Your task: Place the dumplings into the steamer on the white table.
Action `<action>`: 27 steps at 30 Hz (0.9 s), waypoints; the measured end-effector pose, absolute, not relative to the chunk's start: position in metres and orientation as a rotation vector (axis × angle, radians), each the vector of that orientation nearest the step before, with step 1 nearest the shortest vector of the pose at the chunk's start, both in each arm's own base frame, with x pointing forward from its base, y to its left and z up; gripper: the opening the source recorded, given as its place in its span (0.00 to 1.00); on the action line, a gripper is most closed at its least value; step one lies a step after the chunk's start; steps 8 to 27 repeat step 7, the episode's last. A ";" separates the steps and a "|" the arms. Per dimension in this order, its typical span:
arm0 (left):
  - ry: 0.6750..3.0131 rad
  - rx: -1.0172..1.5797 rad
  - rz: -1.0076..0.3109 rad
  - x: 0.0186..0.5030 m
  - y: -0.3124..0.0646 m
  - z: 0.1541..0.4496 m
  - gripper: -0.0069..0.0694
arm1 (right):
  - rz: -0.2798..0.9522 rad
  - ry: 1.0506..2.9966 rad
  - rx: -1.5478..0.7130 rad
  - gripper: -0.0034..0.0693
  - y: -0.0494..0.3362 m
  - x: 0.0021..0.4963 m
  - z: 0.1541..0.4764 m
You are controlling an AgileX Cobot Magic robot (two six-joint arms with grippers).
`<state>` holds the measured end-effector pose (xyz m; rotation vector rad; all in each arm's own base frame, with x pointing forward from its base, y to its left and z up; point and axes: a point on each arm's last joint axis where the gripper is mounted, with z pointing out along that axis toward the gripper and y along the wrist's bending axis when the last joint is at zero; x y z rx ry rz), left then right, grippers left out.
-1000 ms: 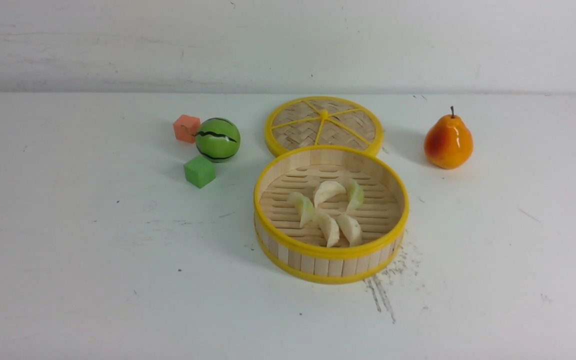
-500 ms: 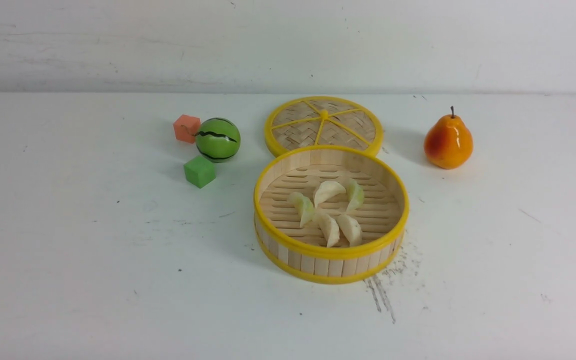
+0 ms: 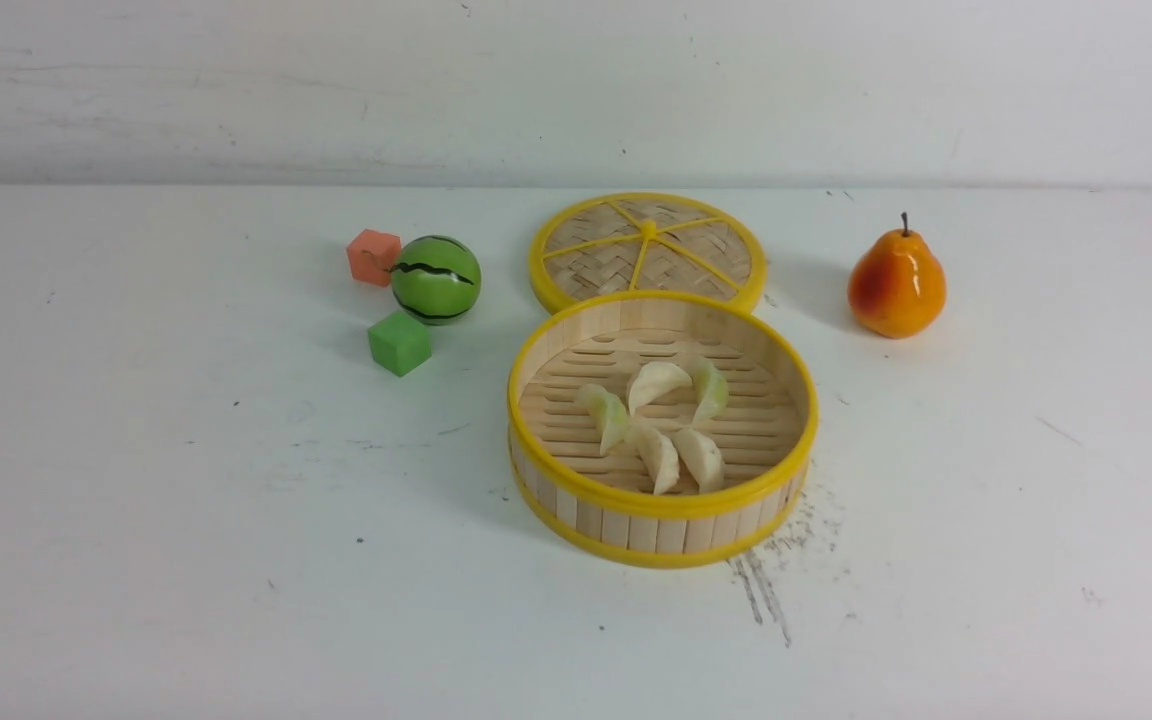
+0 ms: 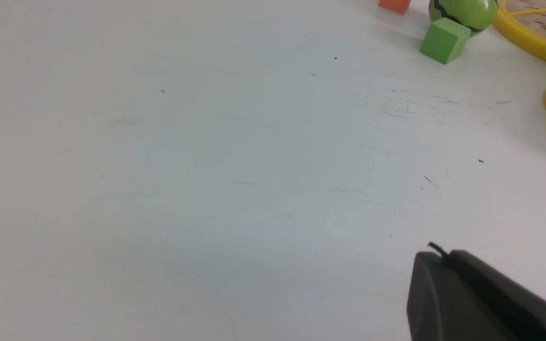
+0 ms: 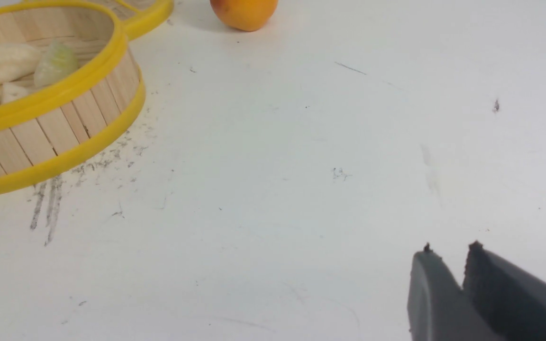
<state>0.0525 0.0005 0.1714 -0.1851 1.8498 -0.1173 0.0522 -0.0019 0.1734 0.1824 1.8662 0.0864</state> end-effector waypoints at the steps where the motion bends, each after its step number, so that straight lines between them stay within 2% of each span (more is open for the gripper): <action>1: 1.850 -0.185 -0.117 0.053 0.000 0.171 0.08 | 0.086 1.866 0.182 0.19 -0.002 0.052 0.173; 27: 1.850 -0.185 -0.117 0.053 0.000 0.171 0.09 | 0.086 1.866 0.182 0.21 -0.002 0.052 0.173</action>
